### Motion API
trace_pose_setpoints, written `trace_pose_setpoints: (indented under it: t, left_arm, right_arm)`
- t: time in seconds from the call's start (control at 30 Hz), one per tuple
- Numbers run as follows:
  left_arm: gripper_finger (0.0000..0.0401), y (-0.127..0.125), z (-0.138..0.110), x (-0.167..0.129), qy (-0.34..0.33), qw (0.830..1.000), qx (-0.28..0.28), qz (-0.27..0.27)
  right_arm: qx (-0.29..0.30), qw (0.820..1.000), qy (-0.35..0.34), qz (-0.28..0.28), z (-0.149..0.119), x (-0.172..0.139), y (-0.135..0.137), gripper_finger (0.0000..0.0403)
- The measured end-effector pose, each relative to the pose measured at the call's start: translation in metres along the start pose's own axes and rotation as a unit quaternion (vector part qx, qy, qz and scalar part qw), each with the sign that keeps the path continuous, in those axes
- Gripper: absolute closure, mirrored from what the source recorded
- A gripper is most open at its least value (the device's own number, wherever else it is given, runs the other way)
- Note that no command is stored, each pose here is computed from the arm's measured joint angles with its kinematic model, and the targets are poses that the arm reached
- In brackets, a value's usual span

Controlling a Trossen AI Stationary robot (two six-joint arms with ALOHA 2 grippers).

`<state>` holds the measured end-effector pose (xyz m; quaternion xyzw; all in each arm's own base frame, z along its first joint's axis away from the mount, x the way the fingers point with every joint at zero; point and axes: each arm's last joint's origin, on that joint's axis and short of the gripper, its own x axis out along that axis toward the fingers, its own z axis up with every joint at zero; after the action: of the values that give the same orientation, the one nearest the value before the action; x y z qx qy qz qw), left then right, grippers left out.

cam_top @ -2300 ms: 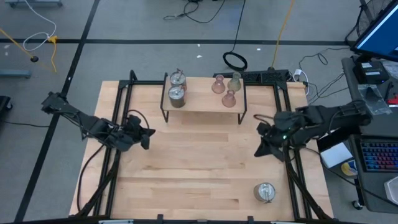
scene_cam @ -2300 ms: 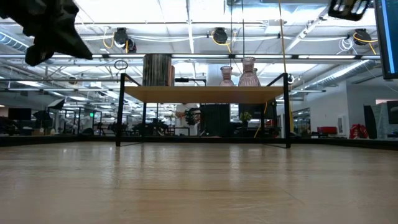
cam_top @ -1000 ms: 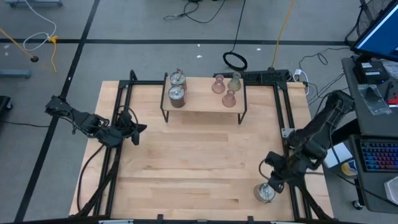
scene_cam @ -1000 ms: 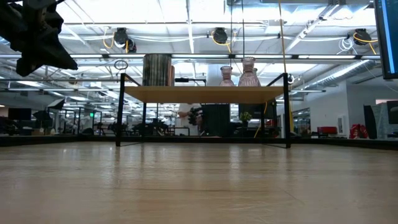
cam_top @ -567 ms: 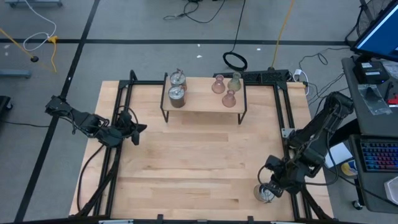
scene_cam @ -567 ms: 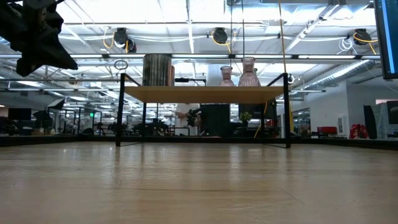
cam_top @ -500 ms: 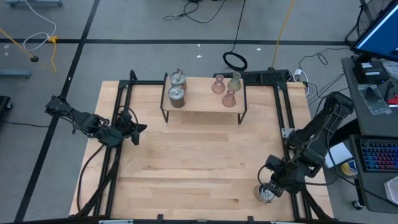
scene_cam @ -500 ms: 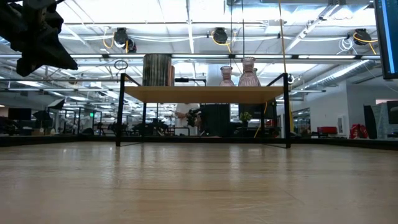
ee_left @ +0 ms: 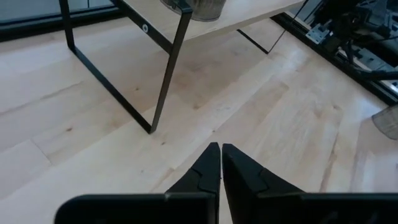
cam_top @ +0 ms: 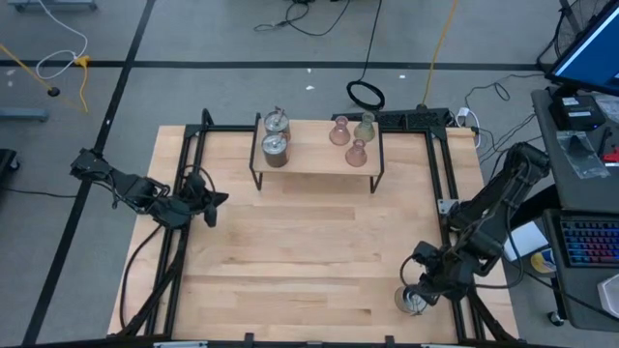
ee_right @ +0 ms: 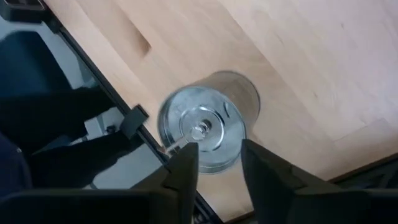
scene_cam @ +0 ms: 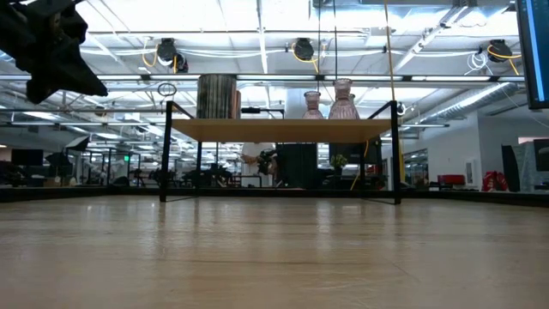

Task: Pick & Place candle stick holders
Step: Put the silver scented candle on the shelf

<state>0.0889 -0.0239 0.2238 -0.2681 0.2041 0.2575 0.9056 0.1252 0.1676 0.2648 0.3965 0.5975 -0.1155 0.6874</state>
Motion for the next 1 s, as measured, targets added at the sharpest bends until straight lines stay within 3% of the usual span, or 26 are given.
trace_pose_setpoints:
  t: [0.23, 1.0]
  left_arm:
    - [0.038, 0.0, 0.0, 0.0, 0.0, 1.0, 0.027, 0.0]
    - [0.038, 0.0, 0.0, 0.0, -0.007, 1.0, 0.02, 0.004]
  right_arm:
    - [0.003, 1.0, 0.026, 0.002, -0.001, 0.016, -0.007, 0.026]
    - [0.019, 0.999, 0.023, -0.024, 0.001, 0.048, -0.031, 0.0268]
